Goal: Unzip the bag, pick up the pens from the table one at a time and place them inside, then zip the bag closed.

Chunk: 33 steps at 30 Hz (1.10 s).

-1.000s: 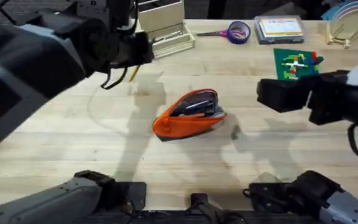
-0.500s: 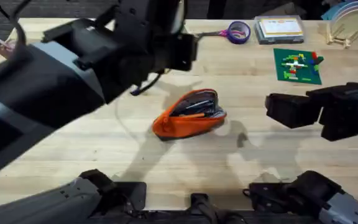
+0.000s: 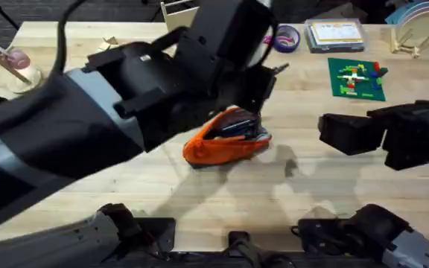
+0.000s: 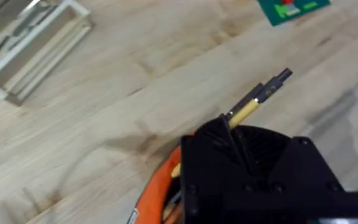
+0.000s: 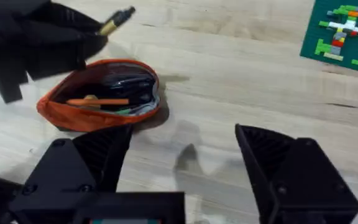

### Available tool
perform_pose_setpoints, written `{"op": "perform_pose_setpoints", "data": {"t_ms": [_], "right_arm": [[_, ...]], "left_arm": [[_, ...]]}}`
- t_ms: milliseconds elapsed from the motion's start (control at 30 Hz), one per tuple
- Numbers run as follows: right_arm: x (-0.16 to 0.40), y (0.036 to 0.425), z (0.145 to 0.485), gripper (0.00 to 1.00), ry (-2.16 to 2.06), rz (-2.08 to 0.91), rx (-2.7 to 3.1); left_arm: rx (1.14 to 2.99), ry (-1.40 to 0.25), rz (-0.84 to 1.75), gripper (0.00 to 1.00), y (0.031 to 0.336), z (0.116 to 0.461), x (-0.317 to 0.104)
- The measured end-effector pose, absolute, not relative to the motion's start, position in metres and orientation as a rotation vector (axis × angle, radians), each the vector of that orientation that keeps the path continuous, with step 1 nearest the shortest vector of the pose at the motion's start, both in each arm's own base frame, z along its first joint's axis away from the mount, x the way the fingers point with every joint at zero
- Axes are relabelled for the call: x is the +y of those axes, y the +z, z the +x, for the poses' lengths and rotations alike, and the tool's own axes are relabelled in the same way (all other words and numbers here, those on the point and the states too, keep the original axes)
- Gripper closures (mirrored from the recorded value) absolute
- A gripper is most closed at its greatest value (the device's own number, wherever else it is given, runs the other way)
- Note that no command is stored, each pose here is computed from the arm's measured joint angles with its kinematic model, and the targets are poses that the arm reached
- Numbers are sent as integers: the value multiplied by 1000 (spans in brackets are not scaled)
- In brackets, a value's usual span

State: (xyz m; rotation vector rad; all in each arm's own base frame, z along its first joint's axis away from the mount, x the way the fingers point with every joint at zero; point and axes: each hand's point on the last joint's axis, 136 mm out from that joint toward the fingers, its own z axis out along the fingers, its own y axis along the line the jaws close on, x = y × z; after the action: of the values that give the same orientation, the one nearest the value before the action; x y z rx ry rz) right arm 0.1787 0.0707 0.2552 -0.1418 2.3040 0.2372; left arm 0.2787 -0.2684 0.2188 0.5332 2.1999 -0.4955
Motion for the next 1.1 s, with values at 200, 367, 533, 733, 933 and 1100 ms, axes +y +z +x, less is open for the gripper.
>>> {"op": "perform_pose_setpoints", "data": {"t_ms": [200, 367, 533, 733, 933, 1100], "right_arm": [[71, 255, 179, 4, 237, -142, 2304], [71, 255, 179, 4, 237, -142, 2304], [71, 255, 179, 4, 237, -142, 2304], [71, 255, 179, 4, 237, -142, 2304], [71, 255, 179, 4, 237, -142, 2304], [71, 255, 179, 3, 237, -142, 2304]], "left_arm": [[2194, -531, 594, 957, 218, 264, -283], [2240, -521, 631, 957, 203, 257, -289], [2308, -490, 680, 957, 177, 250, -297], [2378, -440, 703, 957, 155, 248, -294], [2445, -318, 704, 957, 136, 247, -278], [2510, -197, 716, 957, 118, 244, -262]]}}
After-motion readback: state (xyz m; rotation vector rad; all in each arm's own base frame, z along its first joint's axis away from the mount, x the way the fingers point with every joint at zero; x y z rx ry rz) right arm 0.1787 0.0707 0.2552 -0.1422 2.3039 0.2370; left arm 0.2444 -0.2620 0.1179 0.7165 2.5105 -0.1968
